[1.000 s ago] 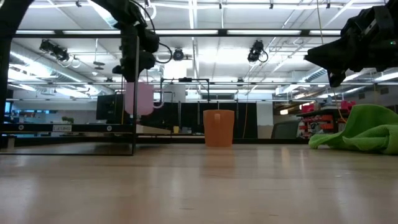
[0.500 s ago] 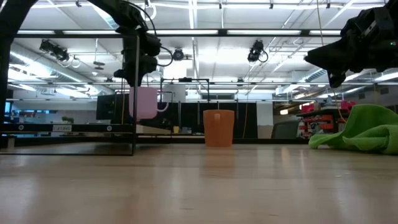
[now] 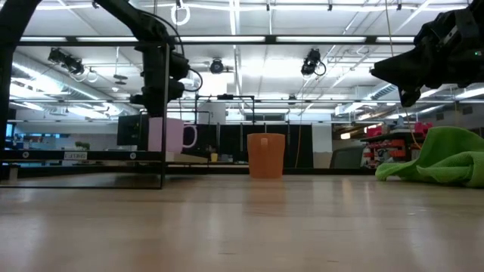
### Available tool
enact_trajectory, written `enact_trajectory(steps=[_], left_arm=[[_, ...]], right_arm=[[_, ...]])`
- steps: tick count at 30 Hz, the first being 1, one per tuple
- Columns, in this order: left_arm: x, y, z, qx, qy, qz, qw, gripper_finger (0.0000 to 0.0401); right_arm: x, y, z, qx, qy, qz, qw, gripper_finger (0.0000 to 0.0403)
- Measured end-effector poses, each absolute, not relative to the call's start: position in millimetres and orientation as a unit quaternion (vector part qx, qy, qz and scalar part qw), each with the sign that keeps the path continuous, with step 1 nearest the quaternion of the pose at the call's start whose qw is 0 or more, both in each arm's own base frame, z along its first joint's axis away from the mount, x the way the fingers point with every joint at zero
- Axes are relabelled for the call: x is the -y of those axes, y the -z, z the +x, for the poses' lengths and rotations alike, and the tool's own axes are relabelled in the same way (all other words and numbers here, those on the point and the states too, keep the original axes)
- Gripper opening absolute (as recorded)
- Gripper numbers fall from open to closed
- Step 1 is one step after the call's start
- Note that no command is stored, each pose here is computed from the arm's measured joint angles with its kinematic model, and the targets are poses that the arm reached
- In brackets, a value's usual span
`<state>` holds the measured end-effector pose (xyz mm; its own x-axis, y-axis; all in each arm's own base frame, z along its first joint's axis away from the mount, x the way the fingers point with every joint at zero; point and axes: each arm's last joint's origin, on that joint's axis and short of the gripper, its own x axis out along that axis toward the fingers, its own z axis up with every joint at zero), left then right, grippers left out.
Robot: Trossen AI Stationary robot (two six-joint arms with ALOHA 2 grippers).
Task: Stack small to large cups/mugs on shelf
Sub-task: Put the pink mug on the shelf
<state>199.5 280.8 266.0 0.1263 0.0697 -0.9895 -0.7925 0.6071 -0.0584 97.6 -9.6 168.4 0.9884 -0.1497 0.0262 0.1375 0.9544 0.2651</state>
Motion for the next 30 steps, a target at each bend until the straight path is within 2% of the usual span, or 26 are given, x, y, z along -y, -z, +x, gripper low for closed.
enact_trajectory(steps=[12,22,30], left_arm=[[-280.4,-265.9,200.0,-0.585,-0.313,-0.304,0.684,0.001],[-276.4,-266.2,209.9,-0.594,-0.287,-0.26,0.705,0.001],[-275.6,-265.9,208.6,-0.6,-0.288,-0.261,0.7,0.0011]], right_arm=[[9.6,-168.3,97.6,0.023,0.073,0.13,0.989,0.0077],[9.6,-168.4,97.6,0.023,0.073,0.129,0.989,0.0077],[9.6,-168.4,97.6,0.023,0.073,0.129,0.989,0.0077]])
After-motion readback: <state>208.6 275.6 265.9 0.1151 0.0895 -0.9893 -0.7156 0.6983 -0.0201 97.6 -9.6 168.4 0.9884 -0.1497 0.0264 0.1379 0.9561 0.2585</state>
